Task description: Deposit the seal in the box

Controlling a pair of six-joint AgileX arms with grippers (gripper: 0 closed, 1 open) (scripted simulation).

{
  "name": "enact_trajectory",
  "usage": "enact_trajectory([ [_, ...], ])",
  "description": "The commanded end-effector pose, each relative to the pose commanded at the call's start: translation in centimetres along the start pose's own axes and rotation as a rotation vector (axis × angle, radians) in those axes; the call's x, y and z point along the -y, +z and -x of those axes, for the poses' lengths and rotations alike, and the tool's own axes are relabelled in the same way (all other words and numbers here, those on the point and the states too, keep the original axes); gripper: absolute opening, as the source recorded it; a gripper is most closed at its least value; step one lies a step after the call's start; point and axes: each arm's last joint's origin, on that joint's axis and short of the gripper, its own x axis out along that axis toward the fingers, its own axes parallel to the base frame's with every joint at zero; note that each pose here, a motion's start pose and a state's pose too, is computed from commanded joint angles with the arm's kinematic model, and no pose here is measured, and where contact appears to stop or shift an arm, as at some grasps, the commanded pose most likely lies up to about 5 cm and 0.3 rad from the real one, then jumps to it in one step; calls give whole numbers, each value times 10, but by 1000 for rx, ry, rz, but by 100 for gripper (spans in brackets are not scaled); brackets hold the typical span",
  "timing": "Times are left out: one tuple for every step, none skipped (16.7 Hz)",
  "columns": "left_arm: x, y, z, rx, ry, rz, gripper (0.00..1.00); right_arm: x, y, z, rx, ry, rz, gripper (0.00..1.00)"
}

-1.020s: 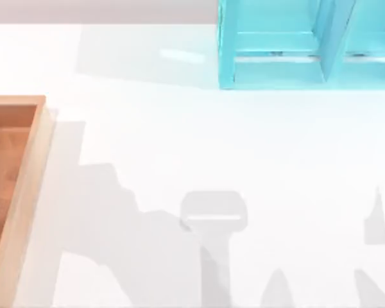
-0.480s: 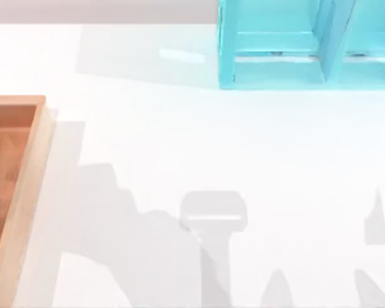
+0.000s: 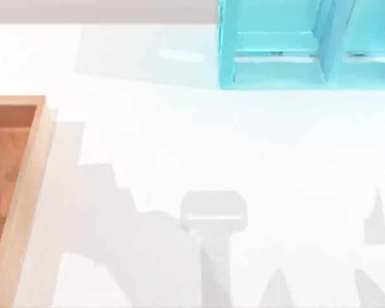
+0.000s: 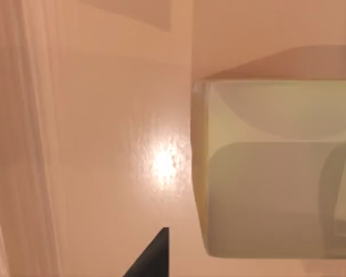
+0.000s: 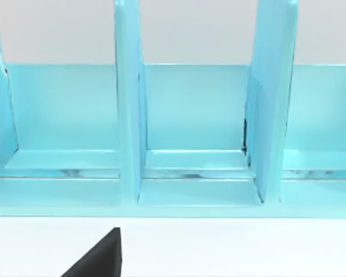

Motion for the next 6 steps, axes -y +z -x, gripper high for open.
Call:
enact_trajectory([
  [0, 0, 0, 0, 0, 0, 100, 0, 0, 0, 0, 0, 0, 100],
  [0, 0, 0, 0, 0, 0, 100, 0, 0, 0, 0, 0, 0, 100],
  [0, 0, 0, 0, 0, 0, 100, 0, 0, 0, 0, 0, 0, 100],
  [0, 0, 0, 0, 0, 0, 100, 0, 0, 0, 0, 0, 0, 100],
  [0, 0, 0, 0, 0, 0, 100, 0, 0, 0, 0, 0, 0, 100],
  [0, 0, 0, 0, 0, 0, 100, 0, 0, 0, 0, 0, 0, 100],
])
